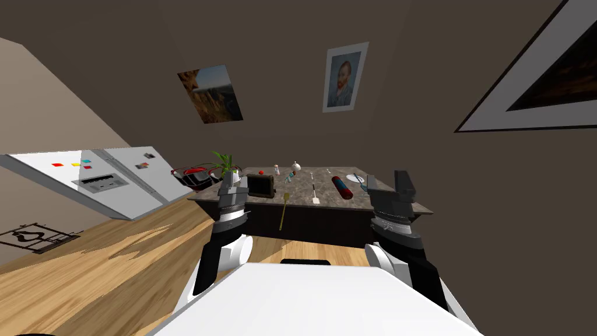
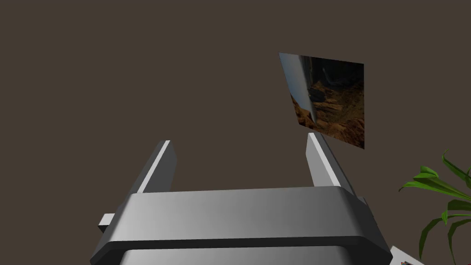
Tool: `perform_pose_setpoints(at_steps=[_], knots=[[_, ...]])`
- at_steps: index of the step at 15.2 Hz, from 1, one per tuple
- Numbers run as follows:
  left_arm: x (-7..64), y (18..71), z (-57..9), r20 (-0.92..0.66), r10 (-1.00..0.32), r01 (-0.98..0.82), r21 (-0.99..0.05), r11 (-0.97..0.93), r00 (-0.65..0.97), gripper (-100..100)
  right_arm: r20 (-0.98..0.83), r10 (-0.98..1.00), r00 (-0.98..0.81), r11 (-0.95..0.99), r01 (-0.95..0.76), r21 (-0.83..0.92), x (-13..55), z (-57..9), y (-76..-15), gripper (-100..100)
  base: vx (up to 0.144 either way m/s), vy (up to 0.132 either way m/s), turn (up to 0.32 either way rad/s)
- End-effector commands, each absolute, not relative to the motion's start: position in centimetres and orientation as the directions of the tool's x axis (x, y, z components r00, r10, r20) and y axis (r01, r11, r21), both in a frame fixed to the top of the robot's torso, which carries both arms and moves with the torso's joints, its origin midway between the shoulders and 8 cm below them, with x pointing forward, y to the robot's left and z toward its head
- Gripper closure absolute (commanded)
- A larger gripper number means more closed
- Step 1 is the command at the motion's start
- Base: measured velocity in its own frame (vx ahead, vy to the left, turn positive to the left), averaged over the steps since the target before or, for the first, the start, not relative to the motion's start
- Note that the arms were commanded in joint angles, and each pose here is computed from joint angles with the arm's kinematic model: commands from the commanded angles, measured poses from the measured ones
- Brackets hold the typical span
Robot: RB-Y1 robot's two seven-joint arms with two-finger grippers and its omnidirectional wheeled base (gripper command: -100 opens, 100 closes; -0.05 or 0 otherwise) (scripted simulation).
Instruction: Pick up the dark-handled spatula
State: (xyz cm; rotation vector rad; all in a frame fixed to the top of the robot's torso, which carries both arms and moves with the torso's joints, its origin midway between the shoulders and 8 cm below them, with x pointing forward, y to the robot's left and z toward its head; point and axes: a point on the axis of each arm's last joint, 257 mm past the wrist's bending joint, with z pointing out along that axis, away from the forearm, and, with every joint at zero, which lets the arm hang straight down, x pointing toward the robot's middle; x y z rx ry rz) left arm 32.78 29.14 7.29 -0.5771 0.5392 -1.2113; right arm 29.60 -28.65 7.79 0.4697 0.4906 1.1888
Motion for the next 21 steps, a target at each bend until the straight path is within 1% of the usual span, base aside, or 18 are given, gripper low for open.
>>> perform_pose_setpoints(at_steps=[1, 7, 12, 14, 17, 19, 20, 21], knots=[[32.8, 29.1, 7.3, -0.077, -0.961, 0.701, -0.669, 0.246, 0.264, 0, -0.143, 0.952, 0.270, 0.301, -0.747, 0.593, 30.0, 7.4, -28.2, -100, -0.009, 0.008, 0.038], [32.8, 29.1, 7.3, -0.077, -0.961, 0.701, -0.669, 0.246, 0.264, 0, -0.211, 0.957, 0.196, 0.287, -0.718, 0.634, 31.1, 5.4, -27.3, -100, -0.035, 0.034, 0.059], [32.8, 29.1, 7.3, -0.077, -0.961, 0.701, -0.669, 0.246, 0.264, 0, -0.261, 0.959, 0.107, 0.266, -0.653, 0.710, 32.6, 1.9, -26.9, -100, -0.047, 0.050, 0.084], [32.8, 29.1, 7.3, -0.077, -0.961, 0.701, -0.669, 0.246, 0.264, 0, -0.280, 0.955, 0.094, 0.272, -0.653, 0.707, 32.6, 1.9, -26.7, -100, -0.045, 0.047, 0.055], [32.8, 29.1, 7.3, -0.077, -0.961, 0.701, -0.669, 0.246, 0.264, 0, -0.301, 0.953, 0.028, 0.260, -0.584, 0.769, 33.5, -1.3, -26.7, -100, -0.049, 0.058, 0.104], [32.8, 29.1, 7.3, -0.077, -0.962, 0.701, -0.669, 0.246, 0.264, 0, -0.321, 0.947, 0.014, 0.268, -0.584, 0.766, 33.5, -1.3, -26.5, -100, -0.048, 0.054, 0.066], [32.8, 29.1, 7.3, -0.077, -0.961, 0.701, -0.669, 0.246, 0.264, 0, -0.322, 0.947, -0.017, 0.262, -0.541, 0.799, 33.9, -3.1, -26.7, -100, -0.033, 0.063, 0.091], [32.8, 29.1, 7.3, -0.077, -0.961, 0.701, -0.669, 0.246, 0.264, 0, -0.338, 0.941, -0.029, 0.269, -0.541, 0.797, 33.9, -3.2, -26.5, -100, -0.038, 0.063, 0.113]])
